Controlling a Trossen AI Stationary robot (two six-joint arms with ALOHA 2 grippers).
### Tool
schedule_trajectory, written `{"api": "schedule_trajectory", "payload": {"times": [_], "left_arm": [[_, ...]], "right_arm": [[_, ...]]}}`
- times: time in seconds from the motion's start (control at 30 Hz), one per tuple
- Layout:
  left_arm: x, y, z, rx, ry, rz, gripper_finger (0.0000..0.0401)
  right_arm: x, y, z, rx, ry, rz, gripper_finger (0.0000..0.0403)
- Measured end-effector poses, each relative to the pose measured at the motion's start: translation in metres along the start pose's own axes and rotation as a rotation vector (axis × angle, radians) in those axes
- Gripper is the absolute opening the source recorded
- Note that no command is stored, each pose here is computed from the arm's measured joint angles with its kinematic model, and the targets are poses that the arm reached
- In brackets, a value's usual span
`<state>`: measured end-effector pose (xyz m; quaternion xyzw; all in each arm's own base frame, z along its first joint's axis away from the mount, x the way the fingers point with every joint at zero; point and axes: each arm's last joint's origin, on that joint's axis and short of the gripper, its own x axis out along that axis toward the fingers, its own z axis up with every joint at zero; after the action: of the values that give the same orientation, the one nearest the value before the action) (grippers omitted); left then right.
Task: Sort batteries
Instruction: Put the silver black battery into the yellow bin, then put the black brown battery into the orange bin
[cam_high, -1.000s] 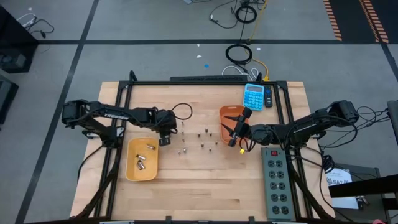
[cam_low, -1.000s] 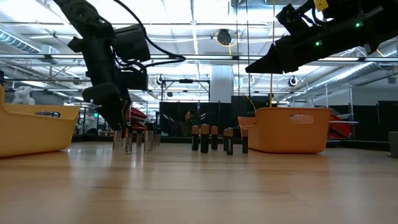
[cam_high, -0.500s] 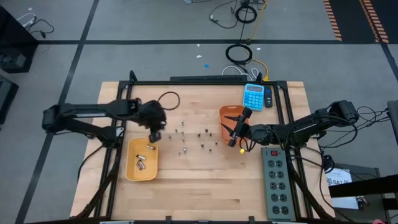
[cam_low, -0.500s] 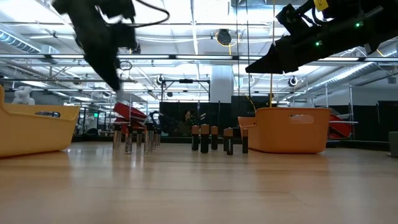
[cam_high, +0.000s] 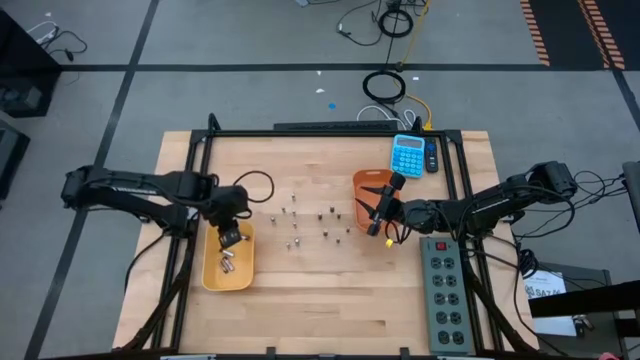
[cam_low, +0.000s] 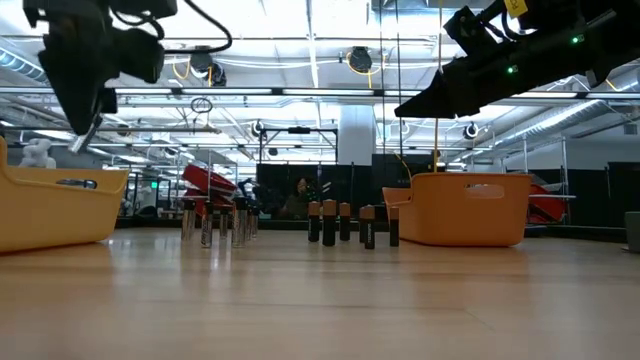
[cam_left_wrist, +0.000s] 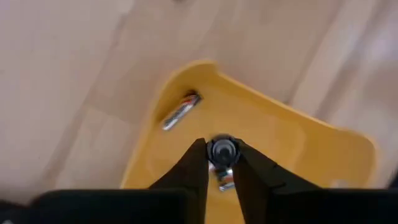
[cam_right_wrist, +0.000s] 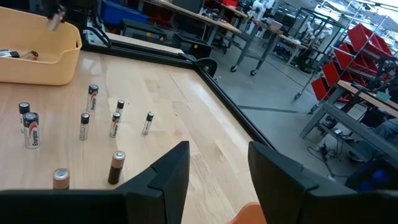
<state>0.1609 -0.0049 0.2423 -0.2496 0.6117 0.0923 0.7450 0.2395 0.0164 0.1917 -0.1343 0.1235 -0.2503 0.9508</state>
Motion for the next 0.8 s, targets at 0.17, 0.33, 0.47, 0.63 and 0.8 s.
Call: {"api": "schedule_trajectory", "payload": {"times": [0.17, 0.33, 0.47, 0.63, 0.8], "left_arm": [[0.007, 0.001, -0.002, -0.003, 0.029, 0.019, 0.016], [0.004, -0.001, 0.001, 0.006, 0.01, 0.002, 0.0187], [0.002, -0.009, 0.014, 0.099, -0.122, -0.066, 0.019], [-0.004, -0.017, 0.034, 0.252, -0.393, -0.034, 0.0191], [-0.008, -0.018, 0.05, 0.291, -0.679, 0.188, 0.0191]], "right_arm": [[0.0, 0.0, 0.0, 0.005, -0.002, 0.011, 0.0155], [0.0, 0.001, 0.0, 0.015, -0.004, 0.026, 0.0155], [0.0, 0.001, 0.0, 0.015, -0.004, 0.026, 0.0155], [0.002, 0.004, -0.004, 0.011, 0.016, 0.029, 0.0155], [0.002, 0.009, -0.007, -0.005, 0.024, 0.065, 0.0155]]}}
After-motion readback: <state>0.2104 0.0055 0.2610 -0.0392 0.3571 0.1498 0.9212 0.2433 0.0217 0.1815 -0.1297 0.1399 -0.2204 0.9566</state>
